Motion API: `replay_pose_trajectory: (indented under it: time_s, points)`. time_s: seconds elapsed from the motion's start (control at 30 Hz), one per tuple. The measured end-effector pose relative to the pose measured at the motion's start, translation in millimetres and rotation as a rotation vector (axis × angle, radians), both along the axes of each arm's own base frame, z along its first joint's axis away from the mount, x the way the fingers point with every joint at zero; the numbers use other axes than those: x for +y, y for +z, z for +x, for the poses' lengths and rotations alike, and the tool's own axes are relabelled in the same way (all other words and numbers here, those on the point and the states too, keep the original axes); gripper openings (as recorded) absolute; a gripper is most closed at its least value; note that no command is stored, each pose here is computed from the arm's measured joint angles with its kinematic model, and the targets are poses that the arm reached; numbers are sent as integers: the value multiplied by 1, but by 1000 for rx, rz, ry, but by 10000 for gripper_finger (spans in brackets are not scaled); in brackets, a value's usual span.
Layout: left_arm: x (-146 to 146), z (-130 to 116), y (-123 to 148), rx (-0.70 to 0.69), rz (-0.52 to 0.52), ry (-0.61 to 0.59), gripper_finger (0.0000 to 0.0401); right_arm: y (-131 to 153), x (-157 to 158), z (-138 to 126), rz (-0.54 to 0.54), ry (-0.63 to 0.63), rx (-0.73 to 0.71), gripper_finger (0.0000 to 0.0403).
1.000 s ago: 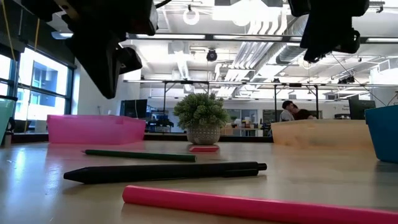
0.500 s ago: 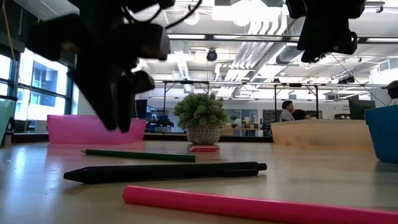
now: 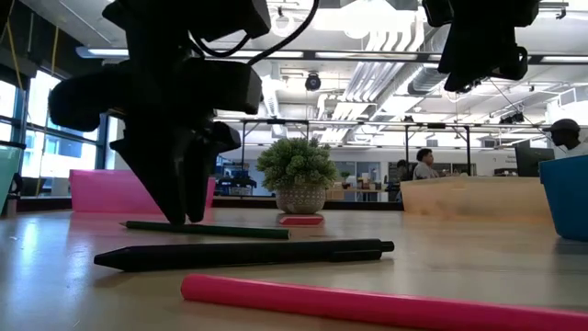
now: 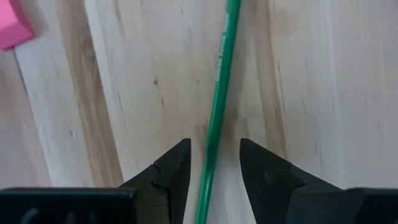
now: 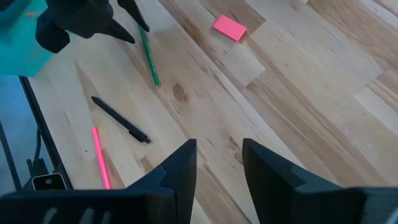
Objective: Sort crayons/erasers/pens/pencils in bins
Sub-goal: Put the green pencil into the green bin
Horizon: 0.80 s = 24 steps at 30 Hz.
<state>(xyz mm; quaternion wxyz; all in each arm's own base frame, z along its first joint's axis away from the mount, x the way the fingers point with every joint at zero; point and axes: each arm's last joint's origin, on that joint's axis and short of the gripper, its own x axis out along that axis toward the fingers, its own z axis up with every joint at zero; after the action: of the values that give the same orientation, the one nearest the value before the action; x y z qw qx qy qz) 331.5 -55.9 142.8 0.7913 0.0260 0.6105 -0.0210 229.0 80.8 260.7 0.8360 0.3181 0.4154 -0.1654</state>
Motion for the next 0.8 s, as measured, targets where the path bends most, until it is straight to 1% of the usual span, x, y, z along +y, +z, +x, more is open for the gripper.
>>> replay_pose_trajectory:
  time_s: [0.17, 0.37, 0.47, 0.7, 0.8]
  points:
    - [0, 1, -7, 27, 2, -24, 124, 0, 0, 0, 2, -7, -2, 121]
    - [-1, 3, -21, 74, 7, -18, 119, 0, 0, 0, 2, -8, -3, 121]
    - [-1, 3, -22, 78, 5, -16, 98, 0, 0, 0, 2, -8, -3, 121]
    - [-2, 3, -22, 73, 4, -19, 16, 0, 0, 0, 2, -8, -3, 121]
    - [-1, 3, -22, 72, 1, -8, 8, 0, 0, 0, 2, -8, -4, 121]
